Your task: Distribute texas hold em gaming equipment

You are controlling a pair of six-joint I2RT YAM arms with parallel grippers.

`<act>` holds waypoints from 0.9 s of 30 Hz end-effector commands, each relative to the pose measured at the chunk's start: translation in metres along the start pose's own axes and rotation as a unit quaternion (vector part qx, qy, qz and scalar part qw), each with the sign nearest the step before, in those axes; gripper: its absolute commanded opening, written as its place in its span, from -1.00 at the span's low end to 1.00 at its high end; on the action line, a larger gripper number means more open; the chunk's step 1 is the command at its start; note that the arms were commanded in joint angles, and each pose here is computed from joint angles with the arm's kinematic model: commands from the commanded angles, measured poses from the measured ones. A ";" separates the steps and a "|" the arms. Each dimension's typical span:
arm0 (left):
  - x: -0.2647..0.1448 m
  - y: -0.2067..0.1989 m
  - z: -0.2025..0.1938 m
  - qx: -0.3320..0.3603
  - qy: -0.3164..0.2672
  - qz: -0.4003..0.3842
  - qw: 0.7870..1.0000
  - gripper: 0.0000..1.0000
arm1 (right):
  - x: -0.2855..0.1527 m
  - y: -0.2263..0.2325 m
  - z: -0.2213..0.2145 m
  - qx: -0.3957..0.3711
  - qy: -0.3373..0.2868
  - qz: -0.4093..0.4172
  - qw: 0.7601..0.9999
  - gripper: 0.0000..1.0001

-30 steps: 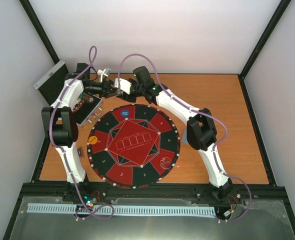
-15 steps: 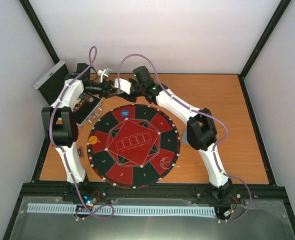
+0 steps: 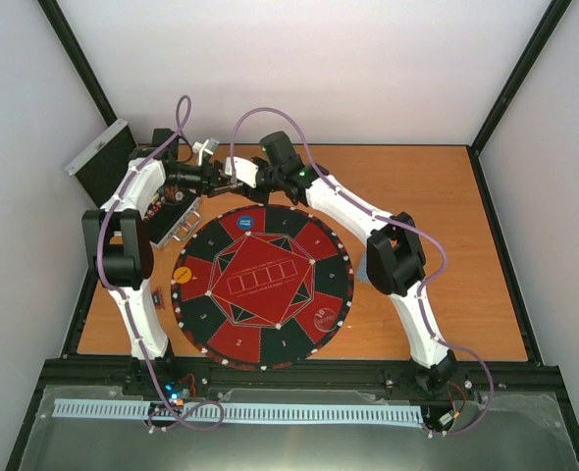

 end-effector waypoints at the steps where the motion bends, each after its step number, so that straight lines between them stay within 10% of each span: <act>1: -0.004 -0.020 0.010 0.046 -0.016 -0.018 0.999 -0.27 | -0.021 0.001 0.016 0.005 -0.007 0.003 1.000 -0.94; 27: 0.000 -0.009 0.007 0.030 -0.010 -0.017 0.999 0.31 | -0.024 0.004 0.011 0.003 0.011 0.009 1.000 -0.94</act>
Point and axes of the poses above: each gripper's point midway between its finger pads, its own x axis out along the fingers, its own y axis along the line the jaws close on, z = x × y, the point moved 4 cm from there along -x, back along the fingers, and after that the axes turned 11 degrees about x, right-handed, at the moved point
